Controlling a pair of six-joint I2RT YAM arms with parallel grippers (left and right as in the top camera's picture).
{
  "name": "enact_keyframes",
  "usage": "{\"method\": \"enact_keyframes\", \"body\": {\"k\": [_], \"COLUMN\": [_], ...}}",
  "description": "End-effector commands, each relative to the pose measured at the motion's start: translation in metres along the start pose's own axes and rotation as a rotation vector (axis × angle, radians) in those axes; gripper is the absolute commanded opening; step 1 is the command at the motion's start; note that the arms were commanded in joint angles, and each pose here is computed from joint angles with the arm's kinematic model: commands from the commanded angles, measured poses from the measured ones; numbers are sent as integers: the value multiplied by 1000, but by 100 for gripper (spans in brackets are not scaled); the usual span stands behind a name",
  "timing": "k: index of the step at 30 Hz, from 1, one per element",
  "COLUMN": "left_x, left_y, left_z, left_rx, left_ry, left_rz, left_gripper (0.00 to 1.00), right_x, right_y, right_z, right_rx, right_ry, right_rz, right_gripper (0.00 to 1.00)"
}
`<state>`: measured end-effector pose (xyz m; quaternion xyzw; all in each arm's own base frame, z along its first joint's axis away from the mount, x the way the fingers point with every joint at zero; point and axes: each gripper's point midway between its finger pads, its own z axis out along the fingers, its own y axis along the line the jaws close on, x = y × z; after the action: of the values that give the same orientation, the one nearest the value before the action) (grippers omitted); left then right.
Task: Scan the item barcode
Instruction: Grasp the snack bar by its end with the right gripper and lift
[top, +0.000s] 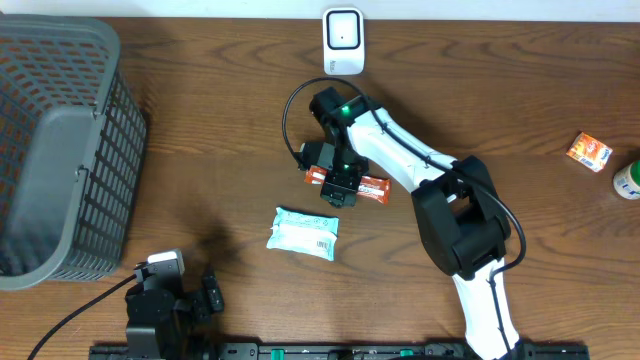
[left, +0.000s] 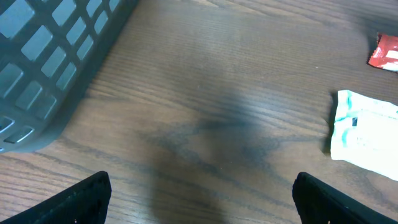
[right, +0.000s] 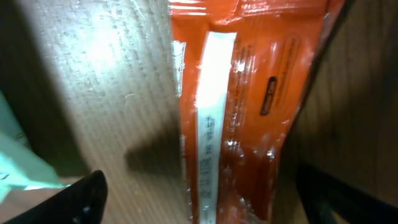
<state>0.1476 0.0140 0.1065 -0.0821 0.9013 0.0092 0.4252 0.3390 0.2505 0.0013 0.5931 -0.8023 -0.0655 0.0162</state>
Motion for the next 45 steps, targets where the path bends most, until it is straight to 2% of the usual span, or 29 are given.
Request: {"method": "enact_keyframes", "body": {"k": [1,5,9,18,22,24,32,38,45], "left_x": [2,2,2,2,2,2,2,2,2], "left_y": [-1,-1,-1,-1,-1,-1,-1,-1,-1], "left_z": [0,0,0,0,0,0,0,0,0], "left_rx": [7,7,7,7,7,7,7,7,7], "left_ry": [9,9,9,9,9,9,9,9,9], "left_rz": [-9,-9,-9,-9,-9,-9,-9,-9,-9], "left_gripper": [94,94,94,94,94,94,94,94,94], "right_x": [8,8,9,21,30,33,49,60,60], "right_y": [46,54,46,27,19,17,15,16,20], "right_z": [45,39,38,37,40,43,75,90,95], "right_rx": [-301,-369,-364,-348,-331,-321,-318,-293,-290], "right_ry": [-25,-72,-92,-104,-81,-63,33,123,146], "right_rz": [-15,-54,-38,-8,9,10,8,-3,-4], "right_gripper": [98,97,92,89,89,86,83,71,67]}}
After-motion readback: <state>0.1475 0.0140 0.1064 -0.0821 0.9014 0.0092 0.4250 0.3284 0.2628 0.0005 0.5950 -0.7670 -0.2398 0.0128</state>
